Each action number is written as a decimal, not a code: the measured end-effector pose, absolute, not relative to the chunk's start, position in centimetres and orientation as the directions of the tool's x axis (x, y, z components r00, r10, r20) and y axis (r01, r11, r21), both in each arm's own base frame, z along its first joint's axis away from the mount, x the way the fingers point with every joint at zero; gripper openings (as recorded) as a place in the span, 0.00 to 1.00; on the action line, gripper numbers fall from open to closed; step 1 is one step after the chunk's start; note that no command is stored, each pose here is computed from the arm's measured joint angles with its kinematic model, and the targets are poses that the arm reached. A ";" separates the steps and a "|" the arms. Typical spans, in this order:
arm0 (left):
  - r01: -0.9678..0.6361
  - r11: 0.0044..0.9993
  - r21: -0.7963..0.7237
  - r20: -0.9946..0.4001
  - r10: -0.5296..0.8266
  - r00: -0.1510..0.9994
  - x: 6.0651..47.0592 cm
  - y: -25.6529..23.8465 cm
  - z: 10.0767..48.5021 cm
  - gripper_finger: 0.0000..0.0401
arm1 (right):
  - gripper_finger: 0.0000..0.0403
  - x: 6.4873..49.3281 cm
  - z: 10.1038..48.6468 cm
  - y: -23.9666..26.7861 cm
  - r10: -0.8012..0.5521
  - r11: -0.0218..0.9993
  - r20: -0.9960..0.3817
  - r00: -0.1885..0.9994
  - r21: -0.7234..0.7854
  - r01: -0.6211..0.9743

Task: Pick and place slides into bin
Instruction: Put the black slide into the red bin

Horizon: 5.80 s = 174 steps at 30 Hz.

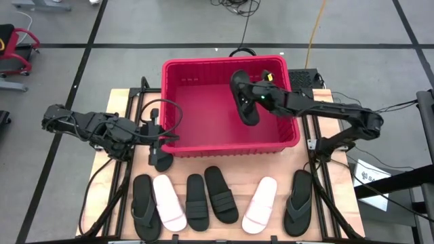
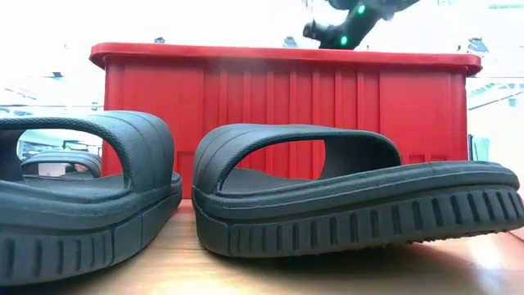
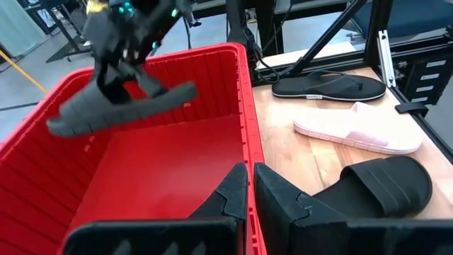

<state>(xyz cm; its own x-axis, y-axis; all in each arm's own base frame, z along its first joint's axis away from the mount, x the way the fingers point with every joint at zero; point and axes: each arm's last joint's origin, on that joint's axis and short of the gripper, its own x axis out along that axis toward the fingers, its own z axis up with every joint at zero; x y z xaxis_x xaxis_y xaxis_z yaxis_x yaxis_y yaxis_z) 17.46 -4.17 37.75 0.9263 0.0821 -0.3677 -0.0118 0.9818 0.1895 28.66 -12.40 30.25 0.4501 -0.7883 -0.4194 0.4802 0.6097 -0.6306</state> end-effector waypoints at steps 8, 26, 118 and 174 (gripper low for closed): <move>0.002 0.975 0.223 -0.368 0.082 0.926 17.5 -4.2 37.7 0.06 | 0.00 29.5 26.5 -14.9 -0.785 0.619 -0.521 0.334 -0.643 0.451; 0.003 0.975 0.224 -0.368 0.082 0.926 17.5 -4.2 37.7 0.06 | 0.00 30.6 21.2 -16.8 -0.748 0.654 -0.633 0.198 -0.655 0.378; 0.019 0.986 0.167 -0.381 0.047 0.923 17.4 -4.3 37.7 0.06 | 0.04 21.4 37.6 1.6 -0.463 0.741 -0.304 0.833 -0.648 0.176; 0.135 0.921 -0.365 -0.696 -0.366 0.618 33.0 -16.4 19.1 0.33 | 0.00 18.1 37.1 10.1 0.168 0.856 -0.416 0.894 -0.388 -0.342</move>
<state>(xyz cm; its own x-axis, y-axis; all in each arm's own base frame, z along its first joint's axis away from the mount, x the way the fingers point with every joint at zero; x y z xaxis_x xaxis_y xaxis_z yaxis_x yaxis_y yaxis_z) 33.00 -16.45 19.10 0.6178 -0.3664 -0.6957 0.1348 0.9210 -0.3654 18.11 10.09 37.10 0.8937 0.1683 -0.4159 -0.3417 0.8561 -0.3877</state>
